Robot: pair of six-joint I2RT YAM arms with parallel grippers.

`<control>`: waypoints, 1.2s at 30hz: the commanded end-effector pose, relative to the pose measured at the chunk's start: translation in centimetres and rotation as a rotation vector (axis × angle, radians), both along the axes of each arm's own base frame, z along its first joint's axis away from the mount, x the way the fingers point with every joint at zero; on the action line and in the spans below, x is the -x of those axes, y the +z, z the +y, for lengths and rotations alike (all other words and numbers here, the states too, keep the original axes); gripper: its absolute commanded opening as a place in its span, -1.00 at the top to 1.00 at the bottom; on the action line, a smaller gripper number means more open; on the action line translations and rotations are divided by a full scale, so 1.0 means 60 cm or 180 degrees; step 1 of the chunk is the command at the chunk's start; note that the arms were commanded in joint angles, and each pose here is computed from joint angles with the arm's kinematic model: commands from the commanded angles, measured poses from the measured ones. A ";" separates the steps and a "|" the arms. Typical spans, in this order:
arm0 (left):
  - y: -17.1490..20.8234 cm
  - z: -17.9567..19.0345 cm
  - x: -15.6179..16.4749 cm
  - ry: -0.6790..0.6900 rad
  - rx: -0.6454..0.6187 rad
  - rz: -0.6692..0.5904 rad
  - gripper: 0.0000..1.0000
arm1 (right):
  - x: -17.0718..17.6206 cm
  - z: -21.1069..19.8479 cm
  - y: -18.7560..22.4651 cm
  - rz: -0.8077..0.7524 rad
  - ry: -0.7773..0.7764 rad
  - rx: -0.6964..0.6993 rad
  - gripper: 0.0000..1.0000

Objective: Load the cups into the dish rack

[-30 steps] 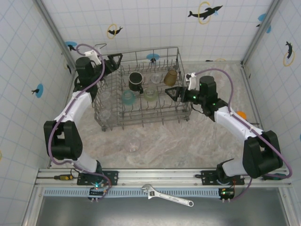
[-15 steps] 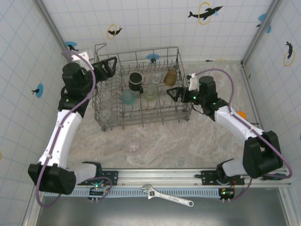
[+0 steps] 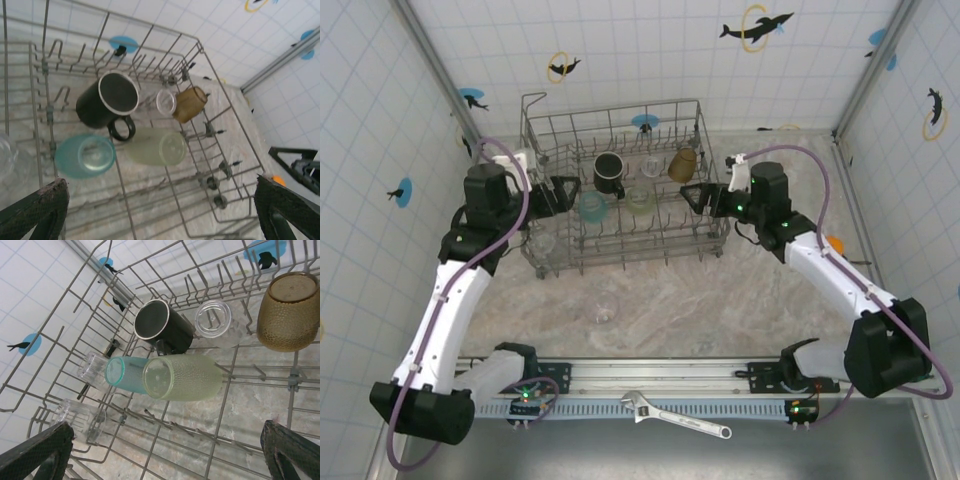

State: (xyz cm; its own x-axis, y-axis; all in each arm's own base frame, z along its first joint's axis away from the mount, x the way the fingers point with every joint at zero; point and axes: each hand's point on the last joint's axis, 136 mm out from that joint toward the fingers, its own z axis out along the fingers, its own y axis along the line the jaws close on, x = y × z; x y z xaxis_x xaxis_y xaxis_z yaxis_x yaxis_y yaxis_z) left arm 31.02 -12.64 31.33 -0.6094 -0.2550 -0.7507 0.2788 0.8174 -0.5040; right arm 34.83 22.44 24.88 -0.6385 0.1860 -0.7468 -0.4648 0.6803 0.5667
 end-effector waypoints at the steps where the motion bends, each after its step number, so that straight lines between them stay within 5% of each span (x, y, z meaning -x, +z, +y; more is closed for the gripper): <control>1: -0.027 -0.008 0.041 -0.0205 -0.0108 0.0283 -0.95 | 0.006 -0.013 0.009 -0.0078 -0.0116 0.0086 -0.99; 25: -0.162 -0.056 0.179 -0.0899 -0.1003 0.1508 -0.63 | -0.008 -0.018 -0.043 0.0113 -0.0153 0.0270 -0.99; 36: -0.269 -0.029 0.245 -0.0974 -0.1858 0.2051 -0.31 | -0.010 -0.025 -0.061 0.0169 -0.0165 0.0296 -0.99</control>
State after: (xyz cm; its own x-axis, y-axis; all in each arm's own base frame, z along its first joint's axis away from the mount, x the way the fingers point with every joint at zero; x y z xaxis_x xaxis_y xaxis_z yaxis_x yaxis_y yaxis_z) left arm 17.28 -15.87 16.75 -0.9236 0.2812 -0.2607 0.3469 0.9023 -0.2559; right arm 35.48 21.20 22.30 -0.6599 0.1625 -0.7336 -0.4029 0.7476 0.5280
